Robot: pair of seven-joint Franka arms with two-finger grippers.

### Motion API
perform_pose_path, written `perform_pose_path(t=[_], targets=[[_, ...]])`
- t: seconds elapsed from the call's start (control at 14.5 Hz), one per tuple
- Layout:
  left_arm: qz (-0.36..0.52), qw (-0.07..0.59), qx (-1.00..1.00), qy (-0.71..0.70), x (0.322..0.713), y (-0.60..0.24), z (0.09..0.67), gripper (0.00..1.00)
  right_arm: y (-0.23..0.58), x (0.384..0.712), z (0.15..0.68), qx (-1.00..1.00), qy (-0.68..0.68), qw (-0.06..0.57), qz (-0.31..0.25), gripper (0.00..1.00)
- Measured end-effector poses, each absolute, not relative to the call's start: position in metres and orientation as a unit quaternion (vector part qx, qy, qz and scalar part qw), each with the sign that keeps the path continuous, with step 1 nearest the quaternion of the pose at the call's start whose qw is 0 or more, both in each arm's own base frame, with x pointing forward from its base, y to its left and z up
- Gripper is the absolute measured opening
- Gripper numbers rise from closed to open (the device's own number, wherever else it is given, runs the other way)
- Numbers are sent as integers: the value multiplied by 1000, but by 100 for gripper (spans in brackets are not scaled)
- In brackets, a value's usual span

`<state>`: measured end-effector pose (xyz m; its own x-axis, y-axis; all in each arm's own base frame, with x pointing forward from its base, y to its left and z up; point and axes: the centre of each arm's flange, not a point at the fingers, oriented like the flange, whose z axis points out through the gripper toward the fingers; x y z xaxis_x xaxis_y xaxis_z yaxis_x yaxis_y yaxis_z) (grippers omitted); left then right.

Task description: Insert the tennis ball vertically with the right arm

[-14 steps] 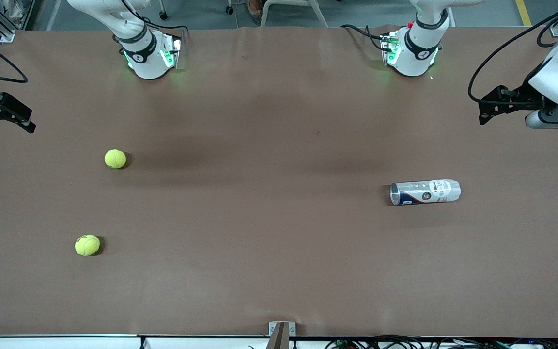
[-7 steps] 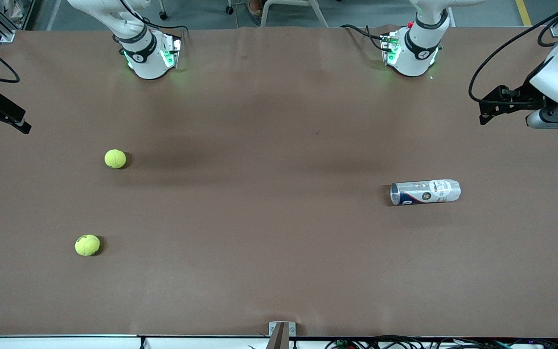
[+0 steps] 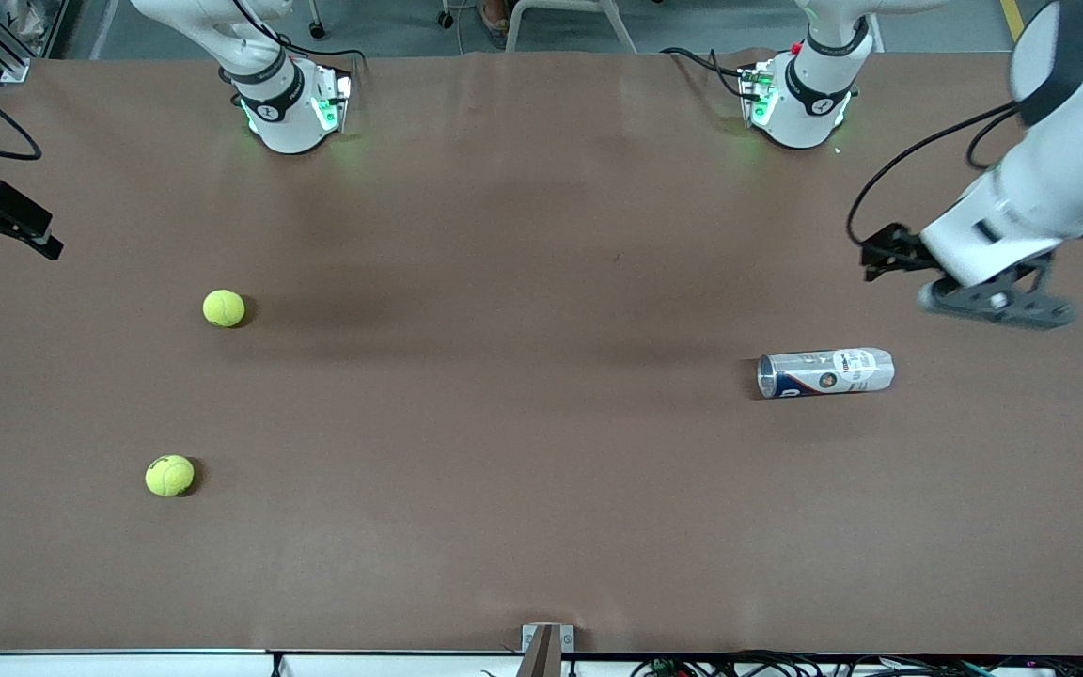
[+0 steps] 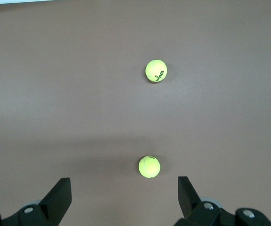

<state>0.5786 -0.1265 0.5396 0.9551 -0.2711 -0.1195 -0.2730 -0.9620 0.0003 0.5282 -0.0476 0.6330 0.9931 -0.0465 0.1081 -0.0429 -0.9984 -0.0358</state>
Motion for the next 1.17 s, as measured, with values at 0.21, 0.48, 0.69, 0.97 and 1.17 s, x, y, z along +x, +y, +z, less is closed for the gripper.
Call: perform_pose_path(t=[0.21, 0.48, 0.69, 0.97, 1.17], targets=[[95, 31, -972, 213, 599, -140, 475, 100, -46, 529, 633, -998, 17, 6, -54, 100], [130, 45, -928, 347, 621, -140, 400, 100, -35, 529, 632, -999, 3, -6, -52, 100], [149, 40, -874, 461, 630, -138, 357, 100, -35, 529, 623, -999, 3, -7, -44, 100], [172, 47, -803, 569, 635, -131, 320, 99, -34, 530, 623, -999, 2, -7, -46, 100], [184, 48, -762, 619, 634, -127, 287, 97, -34, 530, 623, -999, 2, -7, -49, 100]])
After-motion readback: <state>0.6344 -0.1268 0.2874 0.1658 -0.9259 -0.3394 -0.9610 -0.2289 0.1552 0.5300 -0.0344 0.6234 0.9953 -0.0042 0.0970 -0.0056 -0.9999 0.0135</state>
